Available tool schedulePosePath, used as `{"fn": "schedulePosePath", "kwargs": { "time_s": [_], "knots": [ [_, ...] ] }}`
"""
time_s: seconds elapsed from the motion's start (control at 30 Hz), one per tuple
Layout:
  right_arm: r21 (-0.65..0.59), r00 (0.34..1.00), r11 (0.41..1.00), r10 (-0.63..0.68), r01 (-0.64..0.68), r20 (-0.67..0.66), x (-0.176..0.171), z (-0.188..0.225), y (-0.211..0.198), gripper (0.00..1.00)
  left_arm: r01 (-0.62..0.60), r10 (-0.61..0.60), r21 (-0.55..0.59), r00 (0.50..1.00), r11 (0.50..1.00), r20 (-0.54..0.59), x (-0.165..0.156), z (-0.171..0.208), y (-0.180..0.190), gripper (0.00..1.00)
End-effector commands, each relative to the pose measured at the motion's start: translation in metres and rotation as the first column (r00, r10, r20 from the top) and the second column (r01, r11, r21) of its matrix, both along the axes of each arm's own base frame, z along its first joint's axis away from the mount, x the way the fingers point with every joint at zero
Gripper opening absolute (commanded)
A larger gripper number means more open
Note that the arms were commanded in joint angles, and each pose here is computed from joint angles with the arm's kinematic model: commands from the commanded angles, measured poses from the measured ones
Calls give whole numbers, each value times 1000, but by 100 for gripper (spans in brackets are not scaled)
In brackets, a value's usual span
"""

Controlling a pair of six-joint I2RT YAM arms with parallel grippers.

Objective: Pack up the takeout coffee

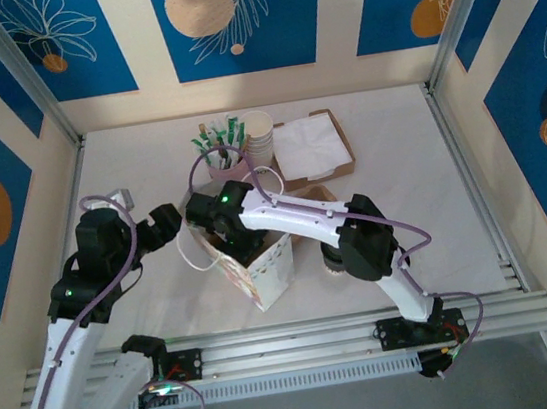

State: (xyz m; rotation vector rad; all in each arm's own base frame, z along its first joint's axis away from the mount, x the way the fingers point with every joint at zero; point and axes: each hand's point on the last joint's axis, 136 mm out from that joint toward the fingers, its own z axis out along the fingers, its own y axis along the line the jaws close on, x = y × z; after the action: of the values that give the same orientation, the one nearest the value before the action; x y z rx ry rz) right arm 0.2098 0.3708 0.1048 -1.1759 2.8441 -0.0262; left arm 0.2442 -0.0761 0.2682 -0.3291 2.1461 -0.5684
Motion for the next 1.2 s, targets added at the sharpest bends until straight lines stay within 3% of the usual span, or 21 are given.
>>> {"fn": "schedulePosePath", "kwargs": {
  "time_s": [0.0, 0.33, 0.67, 1.17],
  "knots": [
    [-15, 999, 999, -30, 30, -31, -4, -9, -4, 21, -18, 18, -14, 1000, 1000, -3, -2, 0, 3, 87],
    [21, 999, 999, -39, 39, -1, 1, 4, 1, 31, -20, 20, -13, 1000, 1000, -1, -2, 0, 3, 87],
    [79, 995, 995, -69, 64, 71, 9, 37, 1, 55, -23, 23, -2, 1000, 1000, -5, -2, -2, 5, 87],
    [243, 975, 968, -111, 62, 193, 19, 110, 10, 60, -31, 31, 11, 999, 999, -10, -6, -4, 8, 87]
  ]
}}
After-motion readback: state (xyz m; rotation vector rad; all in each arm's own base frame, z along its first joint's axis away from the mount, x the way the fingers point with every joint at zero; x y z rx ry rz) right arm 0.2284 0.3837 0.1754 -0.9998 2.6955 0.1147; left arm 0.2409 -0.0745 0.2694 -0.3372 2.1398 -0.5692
